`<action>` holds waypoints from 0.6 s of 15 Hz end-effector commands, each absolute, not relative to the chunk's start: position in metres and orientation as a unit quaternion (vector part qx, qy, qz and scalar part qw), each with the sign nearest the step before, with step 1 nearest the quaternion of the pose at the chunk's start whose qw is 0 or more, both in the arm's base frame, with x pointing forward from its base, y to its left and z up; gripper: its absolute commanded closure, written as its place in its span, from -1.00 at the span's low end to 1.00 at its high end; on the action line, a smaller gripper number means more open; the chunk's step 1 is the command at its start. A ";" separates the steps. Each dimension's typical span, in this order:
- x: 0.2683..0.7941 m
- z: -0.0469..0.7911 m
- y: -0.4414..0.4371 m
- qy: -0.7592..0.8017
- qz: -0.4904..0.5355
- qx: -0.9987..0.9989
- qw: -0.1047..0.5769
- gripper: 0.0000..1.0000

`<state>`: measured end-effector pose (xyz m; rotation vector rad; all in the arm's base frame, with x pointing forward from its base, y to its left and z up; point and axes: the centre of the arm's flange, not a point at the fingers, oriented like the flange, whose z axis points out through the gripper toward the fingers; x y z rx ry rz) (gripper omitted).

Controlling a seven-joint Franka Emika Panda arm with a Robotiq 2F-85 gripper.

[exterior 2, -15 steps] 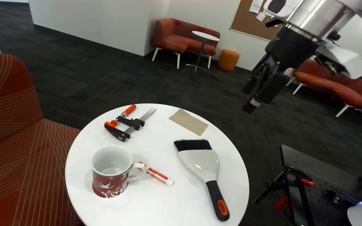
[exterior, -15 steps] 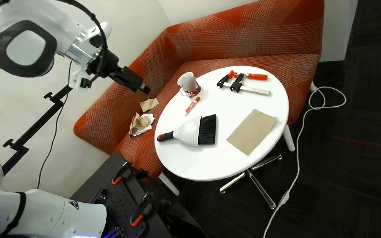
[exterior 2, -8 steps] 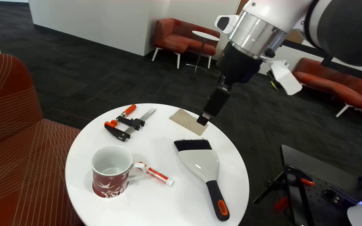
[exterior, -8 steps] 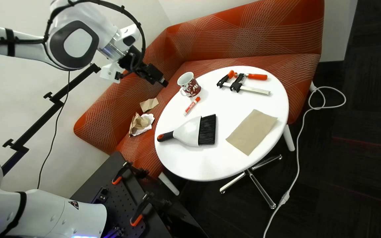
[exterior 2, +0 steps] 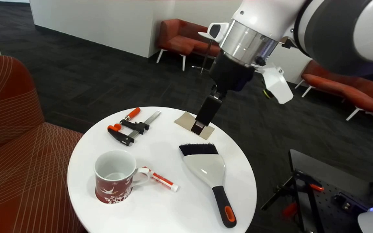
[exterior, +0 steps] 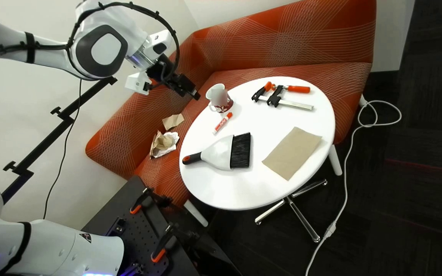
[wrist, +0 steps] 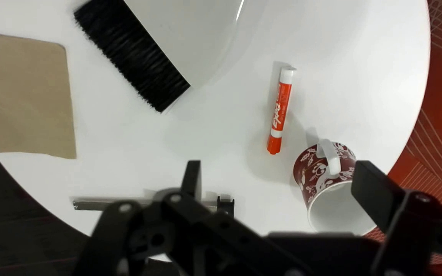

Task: Put the marker in the mug

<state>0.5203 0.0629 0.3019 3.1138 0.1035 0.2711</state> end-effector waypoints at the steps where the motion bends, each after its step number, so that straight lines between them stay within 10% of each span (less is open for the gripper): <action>1: 0.520 0.302 0.063 0.033 0.087 0.996 0.007 -1.00; 9: 0.555 0.238 0.069 0.041 0.075 0.996 -0.004 -1.00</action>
